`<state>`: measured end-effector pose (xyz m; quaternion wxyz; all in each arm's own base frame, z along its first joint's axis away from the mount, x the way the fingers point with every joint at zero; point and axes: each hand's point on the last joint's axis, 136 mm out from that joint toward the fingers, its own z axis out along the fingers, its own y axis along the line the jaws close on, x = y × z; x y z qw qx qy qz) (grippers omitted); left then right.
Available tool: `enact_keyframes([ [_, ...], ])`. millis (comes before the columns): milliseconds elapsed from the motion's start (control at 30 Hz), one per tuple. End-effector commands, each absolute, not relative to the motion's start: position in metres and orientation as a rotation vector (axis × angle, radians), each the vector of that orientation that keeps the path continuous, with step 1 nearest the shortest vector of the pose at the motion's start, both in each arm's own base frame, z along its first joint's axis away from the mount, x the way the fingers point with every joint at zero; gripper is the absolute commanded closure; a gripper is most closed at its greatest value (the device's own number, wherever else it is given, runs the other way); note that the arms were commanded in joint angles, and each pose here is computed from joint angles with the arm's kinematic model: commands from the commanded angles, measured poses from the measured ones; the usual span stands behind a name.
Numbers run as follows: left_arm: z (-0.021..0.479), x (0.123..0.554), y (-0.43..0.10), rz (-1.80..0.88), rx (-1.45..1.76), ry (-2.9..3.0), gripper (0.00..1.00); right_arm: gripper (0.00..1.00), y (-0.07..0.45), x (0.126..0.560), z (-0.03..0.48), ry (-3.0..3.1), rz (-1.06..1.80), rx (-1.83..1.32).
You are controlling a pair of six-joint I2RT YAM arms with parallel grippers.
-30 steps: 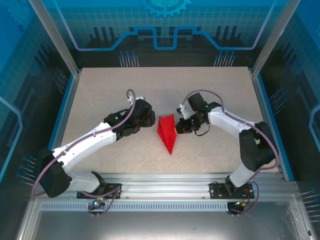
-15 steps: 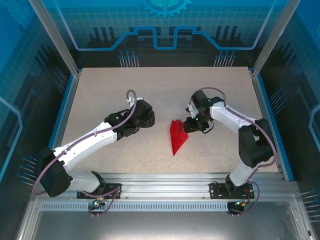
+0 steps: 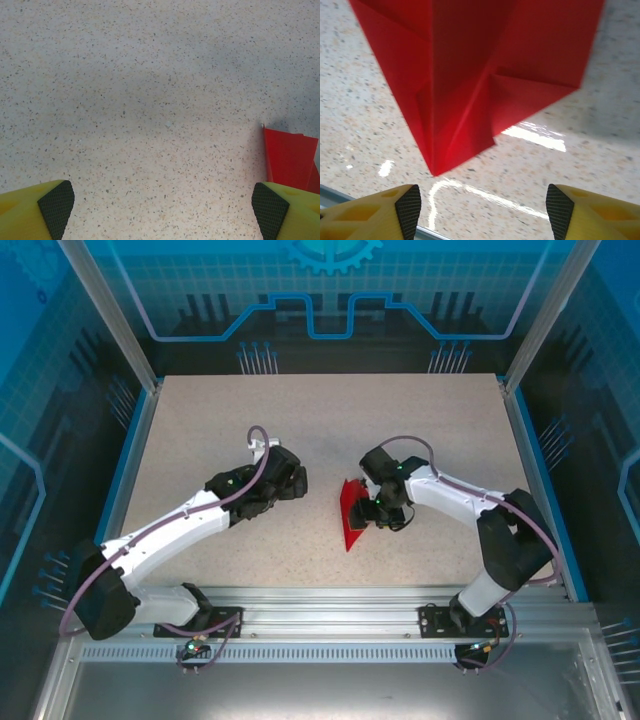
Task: Fold a paper plane with a square sheet of paper (fold left side to right side)
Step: Turn over the paper plane at the center of the table, then pick up the paper plane at the center of the table.
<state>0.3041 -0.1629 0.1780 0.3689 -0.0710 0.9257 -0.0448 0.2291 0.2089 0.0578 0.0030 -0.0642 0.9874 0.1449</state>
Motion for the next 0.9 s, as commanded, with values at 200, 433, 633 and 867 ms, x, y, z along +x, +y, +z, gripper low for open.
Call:
enact_keyframes([
  [200,0.181,0.302,-0.153,-0.097,-0.195,2.348,0.03,0.30,0.243,0.241,0.049,3.091,0.521,-0.206],
  [433,0.179,0.301,-0.153,-0.088,-0.192,2.352,0.03,0.43,0.252,0.248,0.043,3.096,0.489,-0.229],
  [633,0.178,0.301,-0.153,-0.085,-0.192,2.356,0.03,0.59,0.249,0.252,0.037,3.106,0.426,-0.228],
  [867,0.176,0.301,-0.153,-0.084,-0.189,2.361,0.03,0.67,0.245,0.253,0.028,3.121,0.363,-0.233],
])
